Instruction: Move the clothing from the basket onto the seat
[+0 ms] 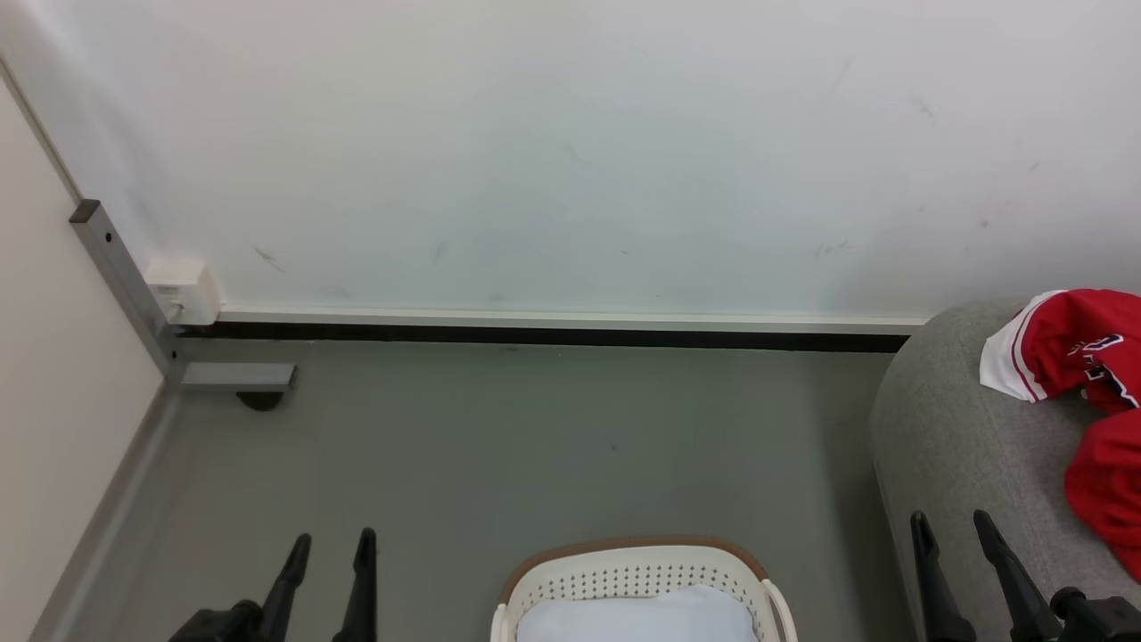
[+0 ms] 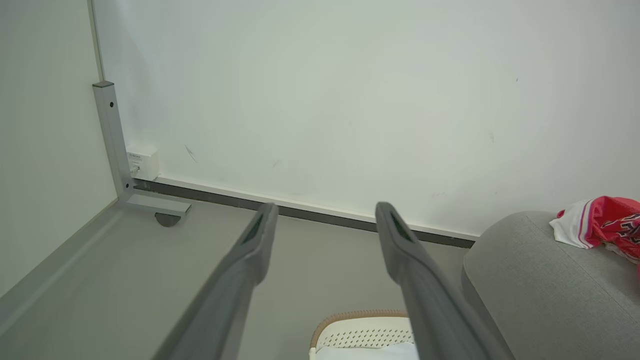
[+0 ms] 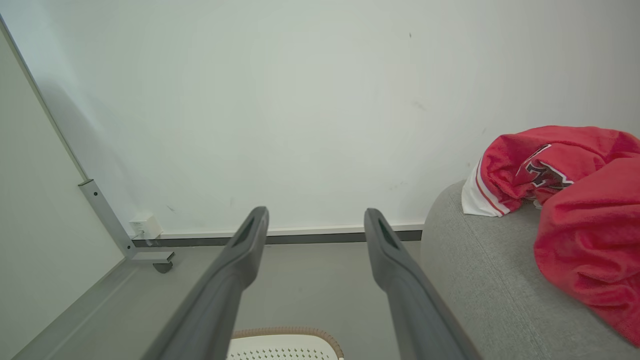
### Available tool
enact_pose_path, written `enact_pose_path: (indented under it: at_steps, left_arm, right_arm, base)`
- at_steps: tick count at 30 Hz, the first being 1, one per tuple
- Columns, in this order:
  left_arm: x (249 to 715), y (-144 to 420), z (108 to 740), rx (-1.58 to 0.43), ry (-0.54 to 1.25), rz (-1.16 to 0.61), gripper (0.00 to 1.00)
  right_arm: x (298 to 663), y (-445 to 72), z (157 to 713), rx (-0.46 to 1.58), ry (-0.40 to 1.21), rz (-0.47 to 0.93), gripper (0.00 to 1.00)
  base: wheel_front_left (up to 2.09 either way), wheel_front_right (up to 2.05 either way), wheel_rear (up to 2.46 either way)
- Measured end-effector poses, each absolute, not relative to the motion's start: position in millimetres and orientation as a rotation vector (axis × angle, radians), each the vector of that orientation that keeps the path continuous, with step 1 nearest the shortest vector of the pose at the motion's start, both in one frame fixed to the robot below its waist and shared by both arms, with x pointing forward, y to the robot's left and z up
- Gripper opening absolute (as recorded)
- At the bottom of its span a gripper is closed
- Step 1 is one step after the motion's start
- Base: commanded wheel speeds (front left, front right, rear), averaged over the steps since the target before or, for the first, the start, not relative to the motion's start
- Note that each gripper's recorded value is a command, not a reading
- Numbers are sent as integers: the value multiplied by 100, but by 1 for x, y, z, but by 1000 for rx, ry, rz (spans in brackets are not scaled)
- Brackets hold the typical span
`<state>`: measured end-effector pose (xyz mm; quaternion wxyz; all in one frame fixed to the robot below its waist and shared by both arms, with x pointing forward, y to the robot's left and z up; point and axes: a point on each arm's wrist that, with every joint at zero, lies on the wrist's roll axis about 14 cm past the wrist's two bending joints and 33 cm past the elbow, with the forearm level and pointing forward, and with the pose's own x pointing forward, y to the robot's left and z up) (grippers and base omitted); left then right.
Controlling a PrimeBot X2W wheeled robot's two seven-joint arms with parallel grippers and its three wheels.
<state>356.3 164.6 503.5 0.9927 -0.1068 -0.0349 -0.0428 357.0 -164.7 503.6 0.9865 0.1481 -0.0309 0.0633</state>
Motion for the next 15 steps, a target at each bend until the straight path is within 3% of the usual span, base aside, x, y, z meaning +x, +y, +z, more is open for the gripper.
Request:
enact_pose_path:
  at_steps: [13, 14, 15]
  left_arm:
    - [358, 167, 502, -199, -68, -82, 100]
    - [358, 166, 501, -200, -65, -82, 0]
    - [356, 166, 497, -202, -53, -81, 0]
  right_arm:
    - [358, -161, 504, 293, -63, 126, 100]
    - [358, -160, 502, 291, -57, 127, 0]
    - [356, -160, 497, 294, -44, 124, 0]
  base:
    - [0, 0, 0]
    - [0, 0, 0]
    - [0, 0, 0]
